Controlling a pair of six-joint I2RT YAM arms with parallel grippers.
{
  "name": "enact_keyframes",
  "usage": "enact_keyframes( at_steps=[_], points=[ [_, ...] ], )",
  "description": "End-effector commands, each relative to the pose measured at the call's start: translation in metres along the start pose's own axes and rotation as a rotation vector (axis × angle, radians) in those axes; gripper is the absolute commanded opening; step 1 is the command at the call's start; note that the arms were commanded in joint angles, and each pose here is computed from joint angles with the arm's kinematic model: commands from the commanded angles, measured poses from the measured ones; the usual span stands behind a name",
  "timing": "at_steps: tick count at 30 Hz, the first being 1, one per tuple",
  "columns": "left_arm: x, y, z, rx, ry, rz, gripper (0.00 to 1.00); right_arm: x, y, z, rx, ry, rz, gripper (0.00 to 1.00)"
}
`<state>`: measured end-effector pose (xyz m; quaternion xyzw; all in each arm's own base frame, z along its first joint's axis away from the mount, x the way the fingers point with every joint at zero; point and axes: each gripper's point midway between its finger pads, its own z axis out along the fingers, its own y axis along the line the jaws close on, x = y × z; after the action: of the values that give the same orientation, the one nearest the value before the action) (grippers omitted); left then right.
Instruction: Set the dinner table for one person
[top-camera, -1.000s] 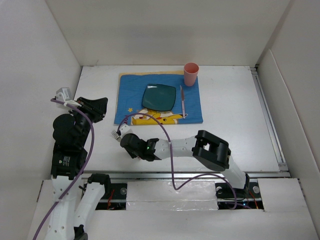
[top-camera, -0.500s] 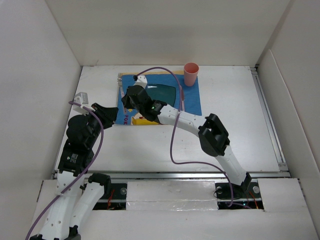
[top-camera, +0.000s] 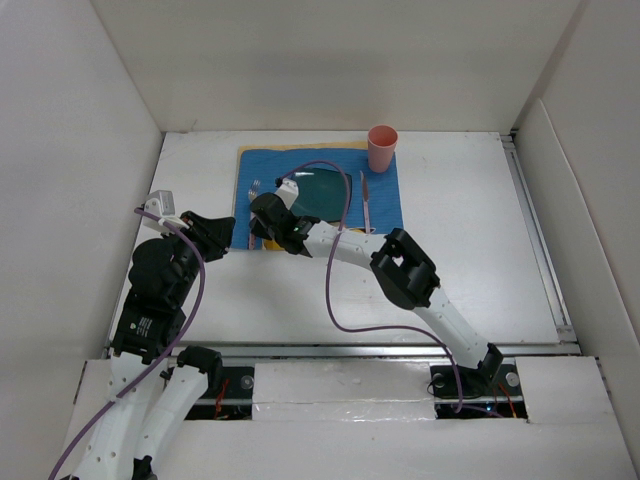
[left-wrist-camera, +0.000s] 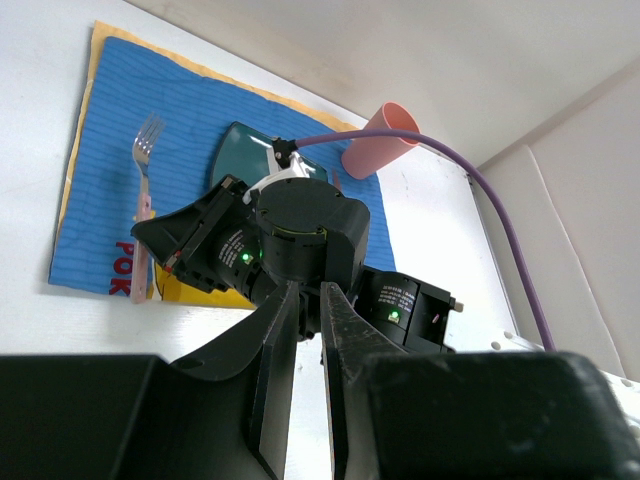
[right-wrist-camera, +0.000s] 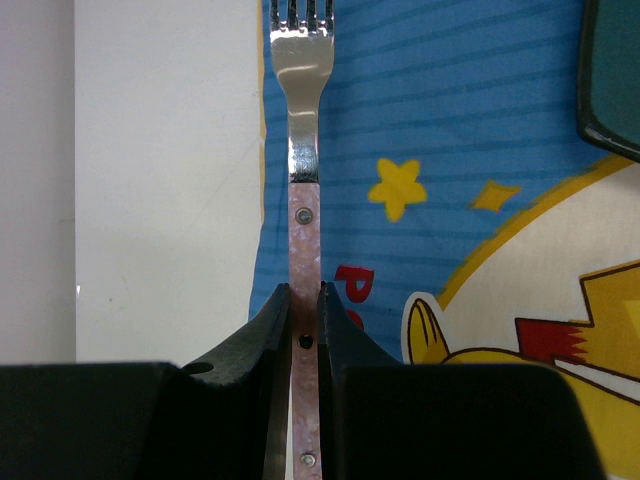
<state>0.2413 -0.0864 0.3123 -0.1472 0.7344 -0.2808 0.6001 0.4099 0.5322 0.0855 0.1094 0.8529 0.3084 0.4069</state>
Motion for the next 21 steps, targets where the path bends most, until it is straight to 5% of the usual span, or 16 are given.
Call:
enact_keyframes(
  at_steps=[1, 21],
  points=[
    [-0.006, -0.003, 0.001, 0.017, -0.033, 0.017, 0.13, -0.041, 0.020, -0.004, -0.042, -0.099, 0.081, 0.00],
    [-0.004, -0.001, 0.004, 0.009, -0.021, 0.015, 0.14, -0.053, -0.021, 0.038, 0.045, -0.035, -0.040, 0.00]
  ],
)
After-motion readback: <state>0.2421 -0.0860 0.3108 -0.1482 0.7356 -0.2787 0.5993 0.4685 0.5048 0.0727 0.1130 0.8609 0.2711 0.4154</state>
